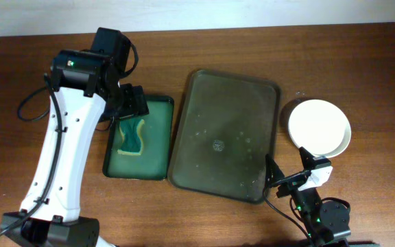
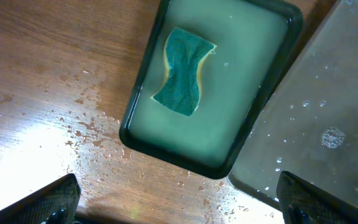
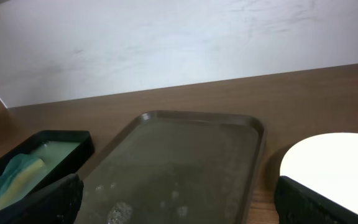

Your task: Clean dirty plates on tray and stack at the side

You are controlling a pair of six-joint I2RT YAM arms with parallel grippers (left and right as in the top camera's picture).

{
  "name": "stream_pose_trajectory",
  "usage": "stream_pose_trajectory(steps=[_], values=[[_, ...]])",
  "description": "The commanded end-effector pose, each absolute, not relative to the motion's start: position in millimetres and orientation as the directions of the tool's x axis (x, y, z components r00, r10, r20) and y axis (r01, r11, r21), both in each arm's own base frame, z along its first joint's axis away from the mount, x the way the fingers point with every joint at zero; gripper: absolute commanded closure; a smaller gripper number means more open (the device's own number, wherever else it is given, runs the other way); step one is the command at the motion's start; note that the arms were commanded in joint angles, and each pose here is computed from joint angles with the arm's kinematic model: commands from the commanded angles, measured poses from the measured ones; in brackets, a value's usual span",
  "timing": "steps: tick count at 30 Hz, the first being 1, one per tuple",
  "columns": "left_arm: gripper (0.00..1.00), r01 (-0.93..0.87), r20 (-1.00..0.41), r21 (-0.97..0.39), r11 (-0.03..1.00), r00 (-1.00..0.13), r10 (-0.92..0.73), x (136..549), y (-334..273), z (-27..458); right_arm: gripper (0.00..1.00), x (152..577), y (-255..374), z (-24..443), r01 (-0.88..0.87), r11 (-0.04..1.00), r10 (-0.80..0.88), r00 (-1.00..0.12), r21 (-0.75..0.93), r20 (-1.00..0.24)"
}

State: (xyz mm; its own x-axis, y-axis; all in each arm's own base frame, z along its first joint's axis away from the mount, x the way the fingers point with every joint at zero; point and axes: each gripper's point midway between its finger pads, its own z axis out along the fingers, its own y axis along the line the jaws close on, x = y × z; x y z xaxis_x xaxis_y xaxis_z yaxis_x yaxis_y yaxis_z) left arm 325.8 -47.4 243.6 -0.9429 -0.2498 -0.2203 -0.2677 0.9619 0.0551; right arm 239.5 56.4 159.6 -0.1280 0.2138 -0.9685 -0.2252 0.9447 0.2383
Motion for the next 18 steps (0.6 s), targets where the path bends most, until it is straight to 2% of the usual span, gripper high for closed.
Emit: stream_pose_trajectory(steps=[1,8,10,13,18], values=[[0.01,-0.269,-0.237,0.046,0.962,-0.938,-0.251,326.3,-47.5,248.8,0.02,240.1,54.0,158.0,-0.212,0.946,0.222,-0.122,0.244,-0.967],[0.01,-0.25,-0.244,0.088,0.964,-0.944,-0.222,324.6,-42.3,249.8,0.02,240.1,54.0,158.0,-0.212,0.946,0.222,-0.122,0.244,-0.967],[0.01,-0.238,-0.33,0.117,0.964,-0.925,-0.188,329.7,-43.9,261.6,0.02,240.1,54.0,158.0,-0.212,0.946,0.222,-0.122,0.244,-0.967],[0.01,-0.219,-0.552,0.086,0.972,-0.823,-0.137,348.6,-59.1,291.4,0.02,240.1,54.0,158.0,-0.212,0.946,0.222,-0.122,0.244,-0.967],[0.0,-0.236,-0.694,-0.019,0.972,-0.696,-0.183,317.2,-40.1,290.0,0.02,240.1,54.0,158.0,-0.212,0.946,0.222,-0.122,0.244,-0.967]])
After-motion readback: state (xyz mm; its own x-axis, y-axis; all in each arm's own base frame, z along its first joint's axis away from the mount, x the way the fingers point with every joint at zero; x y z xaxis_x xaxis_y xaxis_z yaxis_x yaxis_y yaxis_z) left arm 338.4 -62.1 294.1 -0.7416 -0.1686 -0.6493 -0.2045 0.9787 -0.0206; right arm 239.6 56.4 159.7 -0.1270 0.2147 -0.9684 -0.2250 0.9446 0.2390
